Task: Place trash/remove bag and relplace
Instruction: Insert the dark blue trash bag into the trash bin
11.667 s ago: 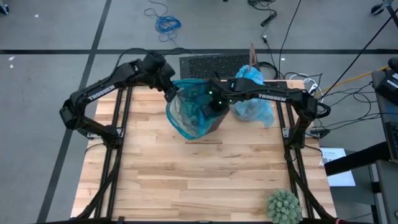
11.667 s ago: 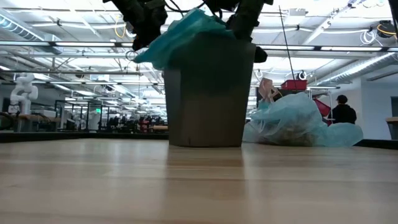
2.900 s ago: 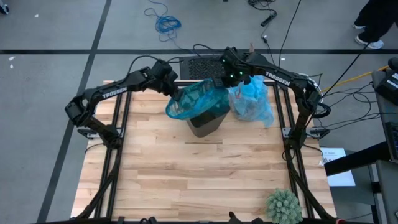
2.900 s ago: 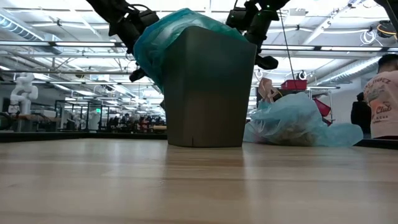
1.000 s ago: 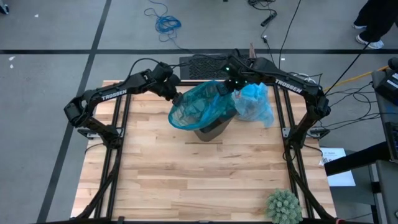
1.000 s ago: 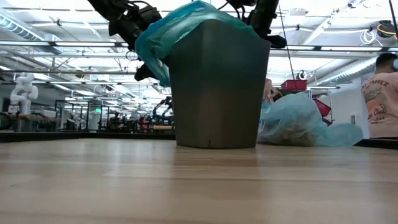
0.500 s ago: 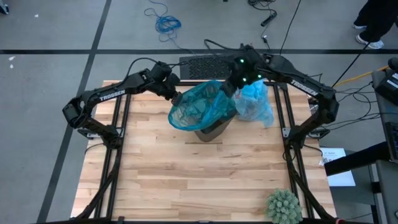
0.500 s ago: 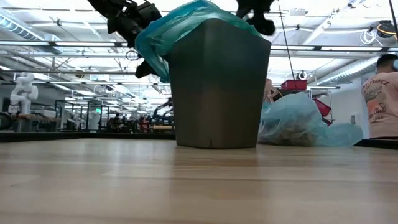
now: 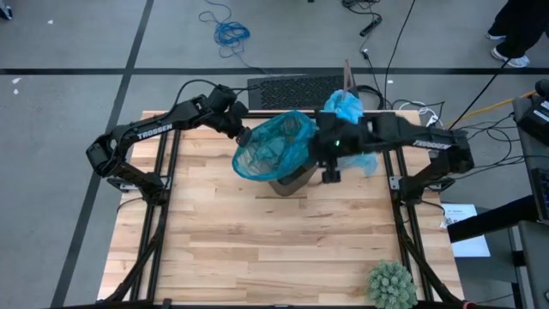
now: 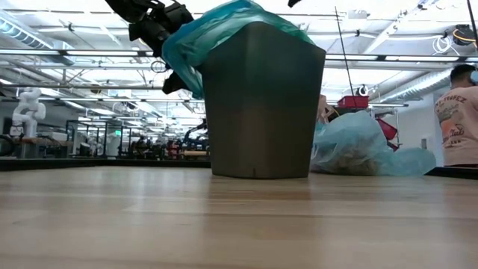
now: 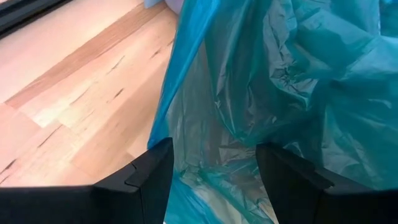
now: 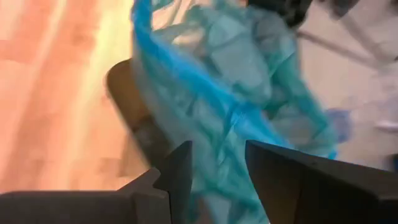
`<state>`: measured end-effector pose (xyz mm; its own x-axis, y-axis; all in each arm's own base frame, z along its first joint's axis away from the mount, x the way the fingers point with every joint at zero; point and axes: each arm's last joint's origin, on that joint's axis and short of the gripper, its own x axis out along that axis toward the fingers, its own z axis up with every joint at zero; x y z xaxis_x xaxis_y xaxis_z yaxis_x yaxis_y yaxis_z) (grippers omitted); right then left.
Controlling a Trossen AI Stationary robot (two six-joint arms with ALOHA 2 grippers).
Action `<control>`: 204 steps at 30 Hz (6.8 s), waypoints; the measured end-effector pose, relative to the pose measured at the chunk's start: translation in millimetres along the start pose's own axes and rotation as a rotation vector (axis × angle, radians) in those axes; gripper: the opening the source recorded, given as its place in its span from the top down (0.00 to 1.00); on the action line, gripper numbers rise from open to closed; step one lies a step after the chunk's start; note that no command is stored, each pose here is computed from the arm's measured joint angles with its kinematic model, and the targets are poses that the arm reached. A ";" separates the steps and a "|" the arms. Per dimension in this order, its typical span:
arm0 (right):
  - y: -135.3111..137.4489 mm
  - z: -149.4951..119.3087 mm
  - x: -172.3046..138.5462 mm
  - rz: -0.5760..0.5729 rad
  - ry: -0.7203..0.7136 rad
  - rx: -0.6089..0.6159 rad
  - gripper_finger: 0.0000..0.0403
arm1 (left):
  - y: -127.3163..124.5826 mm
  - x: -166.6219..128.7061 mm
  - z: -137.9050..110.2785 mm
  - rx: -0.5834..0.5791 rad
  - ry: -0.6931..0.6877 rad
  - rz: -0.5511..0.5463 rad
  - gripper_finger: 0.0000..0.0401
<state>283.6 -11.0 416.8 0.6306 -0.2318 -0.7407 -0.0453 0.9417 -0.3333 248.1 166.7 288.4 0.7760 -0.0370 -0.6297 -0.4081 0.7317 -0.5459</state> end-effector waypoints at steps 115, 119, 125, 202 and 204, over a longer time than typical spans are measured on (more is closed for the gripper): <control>37.0 24.4 -41.6 -0.034 0.093 0.943 0.30 | -25.7 -32.3 25.5 0.215 -0.051 0.035 0.44; 28.8 23.3 -39.4 -0.093 0.077 0.961 0.30 | -29.7 -37.5 28.0 0.228 -0.046 0.036 0.44; 0.7 21.8 -32.0 -0.263 0.009 0.971 0.32 | -46.9 -60.9 34.5 0.243 -0.071 0.028 0.44; 5.6 -8.6 59.1 -0.427 0.419 1.312 1.00 | -56.2 -14.2 -12.4 0.219 -0.010 -0.037 0.99; 14.3 -7.1 56.3 -0.463 0.386 1.334 1.00 | -56.1 -14.2 -12.3 0.227 -0.011 -0.035 0.99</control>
<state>312.9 -12.3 366.2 0.1374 -0.4174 -0.8983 0.9703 0.2390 0.0374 254.1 117.8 321.1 0.7932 -0.0588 -0.6061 -0.2629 0.8647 -0.4279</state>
